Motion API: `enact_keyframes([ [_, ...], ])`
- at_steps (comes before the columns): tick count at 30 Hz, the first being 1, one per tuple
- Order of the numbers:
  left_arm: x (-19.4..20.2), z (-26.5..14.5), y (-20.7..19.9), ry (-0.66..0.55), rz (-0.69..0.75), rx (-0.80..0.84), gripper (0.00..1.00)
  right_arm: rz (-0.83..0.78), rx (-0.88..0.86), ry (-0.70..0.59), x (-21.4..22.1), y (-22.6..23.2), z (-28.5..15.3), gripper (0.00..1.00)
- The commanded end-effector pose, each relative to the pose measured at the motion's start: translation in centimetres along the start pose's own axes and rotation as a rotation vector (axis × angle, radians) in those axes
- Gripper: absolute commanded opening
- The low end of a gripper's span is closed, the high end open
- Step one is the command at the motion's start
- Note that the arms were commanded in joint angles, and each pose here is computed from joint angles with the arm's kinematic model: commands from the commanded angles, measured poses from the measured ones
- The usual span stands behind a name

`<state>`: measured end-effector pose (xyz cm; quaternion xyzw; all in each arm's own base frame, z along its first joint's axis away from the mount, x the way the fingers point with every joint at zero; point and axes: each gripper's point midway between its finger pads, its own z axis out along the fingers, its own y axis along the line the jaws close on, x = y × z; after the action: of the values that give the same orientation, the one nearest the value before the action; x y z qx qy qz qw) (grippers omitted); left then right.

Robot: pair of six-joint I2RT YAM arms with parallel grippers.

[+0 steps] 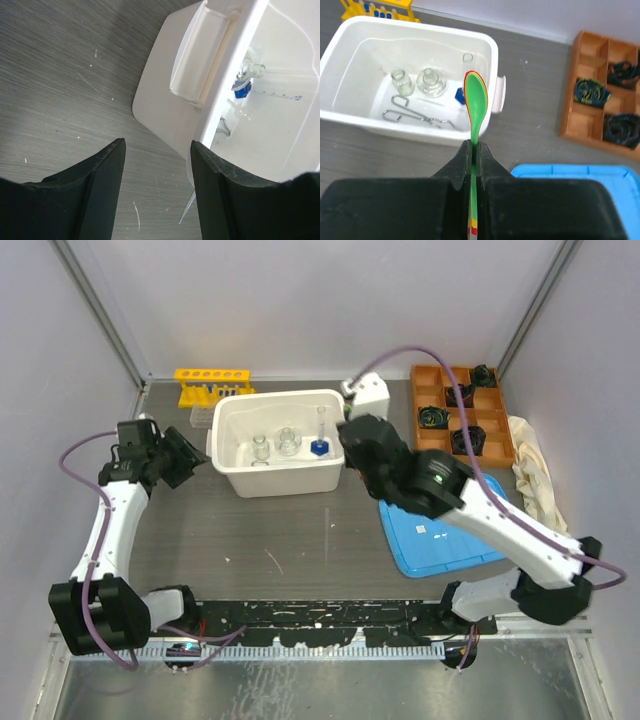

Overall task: Organize the chemistry lab equipment
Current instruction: Pick up the chemistry item at the center of the board, then place the chemistry item in the storage box.

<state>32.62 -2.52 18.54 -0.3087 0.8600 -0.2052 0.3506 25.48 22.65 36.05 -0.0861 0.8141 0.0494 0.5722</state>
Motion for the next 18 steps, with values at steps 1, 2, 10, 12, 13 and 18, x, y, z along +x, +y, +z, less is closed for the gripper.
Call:
enact_keyframes([
  [1, -1.3, -0.2, -0.7, -0.006, -0.01, -0.039, 0.56, -0.182, -0.087, -0.026, -4.1, 3.3, 7.3, 0.01],
  [2, -1.7, -0.2, -0.9, -0.01, -0.015, -0.045, 0.56, -0.178, -0.115, -0.007, -4.6, 3.6, 9.1, 0.01],
  [10, -4.8, -1.0, -1.3, -0.038, 0.008, -0.141, 0.56, -0.253, -0.368, 0.109, -3.7, 10.6, 18.8, 0.01],
  [12, -5.5, -1.3, -1.6, -0.044, 0.016, -0.151, 0.57, -0.232, -0.443, 0.126, -2.4, 11.7, 19.7, 0.01],
  [13, -5.4, -1.3, -1.5, -0.029, 0.019, -0.166, 0.57, -0.238, -0.471, 0.133, -1.9, 12.2, 19.9, 0.01],
  [18, -6.2, -0.3, -1.4, -0.012, 0.032, -0.193, 0.57, -0.349, -0.649, 0.226, 2.0, 14.4, 19.7, 0.01],
])
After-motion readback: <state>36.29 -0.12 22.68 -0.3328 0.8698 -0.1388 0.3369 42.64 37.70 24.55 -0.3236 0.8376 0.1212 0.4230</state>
